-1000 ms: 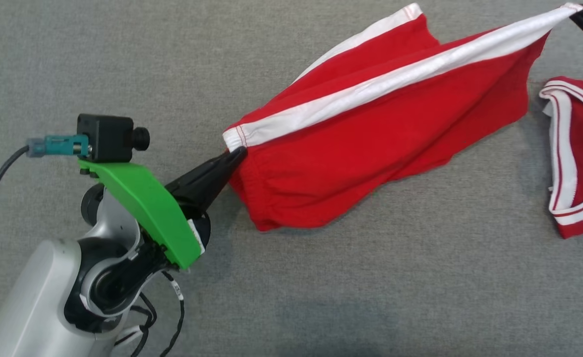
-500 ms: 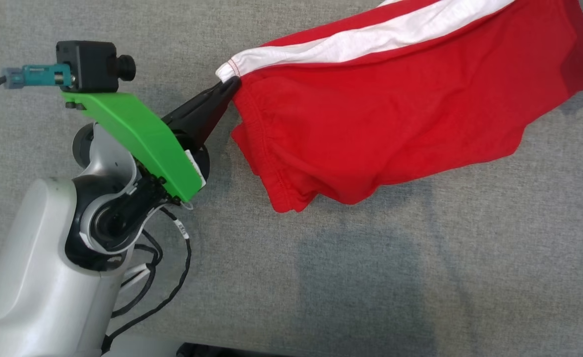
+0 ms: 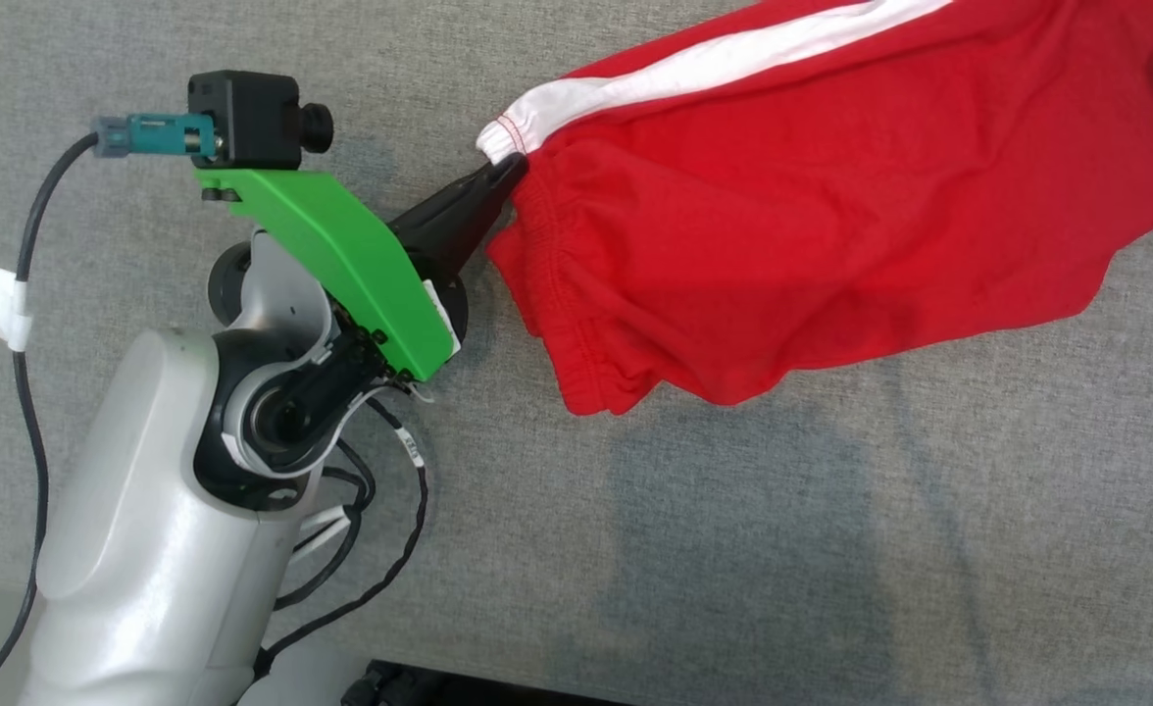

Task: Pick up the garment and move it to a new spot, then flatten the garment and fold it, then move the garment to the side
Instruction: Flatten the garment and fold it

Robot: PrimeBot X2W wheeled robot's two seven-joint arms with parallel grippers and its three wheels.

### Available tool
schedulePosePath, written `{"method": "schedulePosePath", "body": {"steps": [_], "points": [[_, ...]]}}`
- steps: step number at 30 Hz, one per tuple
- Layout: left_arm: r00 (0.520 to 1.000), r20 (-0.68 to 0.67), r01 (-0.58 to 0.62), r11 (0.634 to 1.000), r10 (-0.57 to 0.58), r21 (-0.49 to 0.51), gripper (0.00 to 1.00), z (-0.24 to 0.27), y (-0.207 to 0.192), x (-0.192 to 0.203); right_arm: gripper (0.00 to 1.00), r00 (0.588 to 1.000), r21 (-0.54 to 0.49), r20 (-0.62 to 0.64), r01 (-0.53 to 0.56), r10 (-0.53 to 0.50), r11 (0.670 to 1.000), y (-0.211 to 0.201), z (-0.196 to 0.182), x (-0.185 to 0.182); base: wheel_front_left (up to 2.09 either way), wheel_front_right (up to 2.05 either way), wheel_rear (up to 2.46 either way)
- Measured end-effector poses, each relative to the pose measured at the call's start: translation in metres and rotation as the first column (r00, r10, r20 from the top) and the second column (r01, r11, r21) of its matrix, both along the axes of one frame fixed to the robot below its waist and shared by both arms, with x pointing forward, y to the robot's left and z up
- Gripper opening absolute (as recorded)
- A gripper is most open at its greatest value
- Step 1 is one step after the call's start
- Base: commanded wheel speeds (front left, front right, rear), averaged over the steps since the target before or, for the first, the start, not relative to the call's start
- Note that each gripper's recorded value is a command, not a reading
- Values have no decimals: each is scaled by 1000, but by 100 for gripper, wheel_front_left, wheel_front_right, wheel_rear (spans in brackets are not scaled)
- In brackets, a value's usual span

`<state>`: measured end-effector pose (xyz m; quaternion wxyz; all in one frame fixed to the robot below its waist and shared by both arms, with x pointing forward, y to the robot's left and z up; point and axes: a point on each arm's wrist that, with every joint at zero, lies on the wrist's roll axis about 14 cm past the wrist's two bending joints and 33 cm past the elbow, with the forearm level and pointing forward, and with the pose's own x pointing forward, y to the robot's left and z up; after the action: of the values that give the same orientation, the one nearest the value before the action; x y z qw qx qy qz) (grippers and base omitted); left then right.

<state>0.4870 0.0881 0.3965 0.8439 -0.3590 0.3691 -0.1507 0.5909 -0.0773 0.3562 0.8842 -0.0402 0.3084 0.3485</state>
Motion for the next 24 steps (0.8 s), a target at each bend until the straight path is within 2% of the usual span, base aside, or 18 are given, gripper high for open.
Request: {"method": "schedulePosePath", "body": {"steps": [2,3,4,5,6,7,8,9,10,11,12,14,17,21,24], "points": [[1000,1,-5,1000,5,-4,0,2,-1,0,0,1000,-7,14,-4,4,1000,2,1,2,0,0,0],[1000,1,-8,1000,8,-5,0,2,0,-1,5,1000,-7,21,-6,6,1000,4,1,3,0,0,0],[1000,4,-15,1000,15,-4,0,3,1,0,18,1000,-2,25,-9,9,1000,6,2,4,0,0,0],[1000,4,-19,1000,19,-1,0,3,2,0,36,999,1,30,-11,11,1000,8,2,4,0,0,0],[1000,4,-22,1000,22,0,0,3,3,-1,64,999,5,40,-14,14,1000,11,4,5,0,0,0],[1000,7,-26,1000,26,2,12,4,4,0,100,998,14,53,-18,17,1000,15,7,6,0,0,0],[999,17,-34,999,34,3,34,6,5,1,100,998,22,59,-20,18,1000,18,9,7,0,0,0],[999,23,-39,999,39,7,49,7,7,2,100,998,26,59,-19,18,999,19,9,6,0,0,0],[999,32,-42,999,42,12,49,8,7,3,100,998,28,61,-16,15,999,20,9,6,0,0,0],[998,42,-45,999,44,18,66,10,8,3,100,998,33,63,-12,10,999,20,10,6,0,0,0],[998,53,-47,999,45,25,100,12,8,4,100,998,34,65,-5,3,999,19,11,7,0,0,0],[996,78,-47,998,43,51,100,16,10,6,100,996,45,83,13,-17,999,15,17,9,0,0,0],[987,153,-62,992,45,110,100,28,17,10,100,987,134,97,112,-125,985,4,37,21,0,0,0],[959,281,-84,977,26,194,100,51,25,15,100,983,160,-10,184,-185,970,-11,30,5,0,0,0],[921,390,-129,952,11,278,100,70,36,19,100,977,126,-114,196,-182,972,-18,11,-21,0,0,0]]}}
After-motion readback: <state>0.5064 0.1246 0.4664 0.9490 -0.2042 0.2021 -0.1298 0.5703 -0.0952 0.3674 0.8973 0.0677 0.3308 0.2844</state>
